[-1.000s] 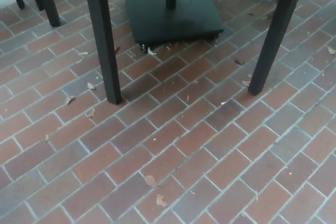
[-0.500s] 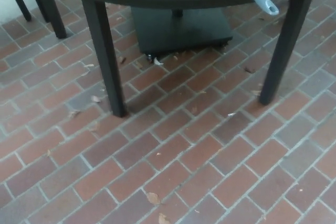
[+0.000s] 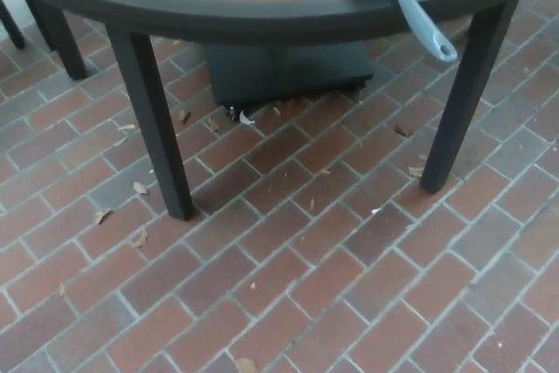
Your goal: The robot walks towards a desk kept outside and uses its right hand to up pick up the grey duster kept on it and uses it to clean the table by swiping it twice
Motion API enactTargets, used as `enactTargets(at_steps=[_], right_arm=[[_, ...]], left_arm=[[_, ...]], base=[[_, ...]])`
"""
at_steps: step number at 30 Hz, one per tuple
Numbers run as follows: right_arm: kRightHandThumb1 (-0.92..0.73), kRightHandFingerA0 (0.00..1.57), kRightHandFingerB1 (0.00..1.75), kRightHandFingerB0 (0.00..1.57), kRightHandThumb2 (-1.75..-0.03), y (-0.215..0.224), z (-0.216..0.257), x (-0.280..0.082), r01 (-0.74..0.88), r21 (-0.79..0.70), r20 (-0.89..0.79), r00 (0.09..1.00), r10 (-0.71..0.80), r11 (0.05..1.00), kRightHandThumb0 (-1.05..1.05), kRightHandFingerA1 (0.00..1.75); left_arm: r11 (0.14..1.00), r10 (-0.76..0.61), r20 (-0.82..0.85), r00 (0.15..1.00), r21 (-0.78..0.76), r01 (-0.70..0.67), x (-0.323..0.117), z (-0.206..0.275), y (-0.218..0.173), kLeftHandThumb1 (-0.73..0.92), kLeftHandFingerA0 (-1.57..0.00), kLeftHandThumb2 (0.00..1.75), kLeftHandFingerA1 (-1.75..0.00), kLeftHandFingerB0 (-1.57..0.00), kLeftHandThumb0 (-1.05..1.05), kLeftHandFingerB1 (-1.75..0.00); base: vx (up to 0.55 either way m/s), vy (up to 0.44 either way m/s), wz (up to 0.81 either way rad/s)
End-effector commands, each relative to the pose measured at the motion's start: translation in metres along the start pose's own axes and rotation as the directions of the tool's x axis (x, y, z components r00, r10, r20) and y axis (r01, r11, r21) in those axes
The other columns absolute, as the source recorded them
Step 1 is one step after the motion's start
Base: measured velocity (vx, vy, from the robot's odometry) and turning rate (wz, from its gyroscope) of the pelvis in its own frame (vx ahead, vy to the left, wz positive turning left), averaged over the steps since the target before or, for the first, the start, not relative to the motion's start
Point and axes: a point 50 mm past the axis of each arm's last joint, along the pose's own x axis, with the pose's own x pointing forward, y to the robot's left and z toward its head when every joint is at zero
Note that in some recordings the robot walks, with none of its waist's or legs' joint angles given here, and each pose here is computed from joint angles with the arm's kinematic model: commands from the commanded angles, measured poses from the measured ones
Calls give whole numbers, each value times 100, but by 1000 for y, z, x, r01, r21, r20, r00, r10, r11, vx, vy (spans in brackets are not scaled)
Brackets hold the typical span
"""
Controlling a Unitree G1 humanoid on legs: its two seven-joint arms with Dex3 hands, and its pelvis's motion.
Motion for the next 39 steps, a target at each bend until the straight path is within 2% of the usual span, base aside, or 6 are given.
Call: enactTargets(at_steps=[1, 10, 11, 14, 30, 39], right_arm=[[-66, 73, 36, 38, -75, 0, 8, 4, 37, 111, 26, 999, -40, 993, 3, 46], [-68, 71, 35, 37, -72, 3, 13, 5, 34, 137, 40, 998, -39, 990, 2, 46], [-67, 68, 35, 35, -75, 1, 12, 5, 29, 147, 44, 998, -35, 989, 3, 45], [-67, 69, 35, 35, -75, 1, 12, 4, 26, 154, 48, 998, -34, 988, 3, 46], [-69, 70, 34, 36, -74, -1, 10, 5, 29, 123, 30, 999, -33, 992, 1, 45], [-65, 71, 34, 36, -77, 0, 10, 4, 18, 113, 34, 999, -22, 993, 0, 45]], left_arm=[[998, -25, 118, 993, -52, 31, 4, 21, 0, 67, -84, 67, -56, -78, 2, -53], [997, -36, 170, 985, -55, 47, 5, 30, -3, 66, -80, 74, -55, -71, 7, -52], [996, -26, 167, 986, -83, 41, 6, 32, -3, 64, -81, 59, -53, -70, -9, -48], [995, -21, 165, 986, -95, 37, 7, 33, -4, 64, -82, 59, -52, -70, -10, -47], [997, -47, 178, 983, -45, 56, 5, 31, -3, 68, -79, 74, -55, -72, 3, -51], [997, -46, 155, 987, -48, 54, 4, 27, 1, 70, -78, 67, -56, -69, 2, -51]], base=[[257, 308, -27], [226, 119, 7], [234, -45, 5], [197, -126, 20], [206, -18, -11], [157, 117, 3]])
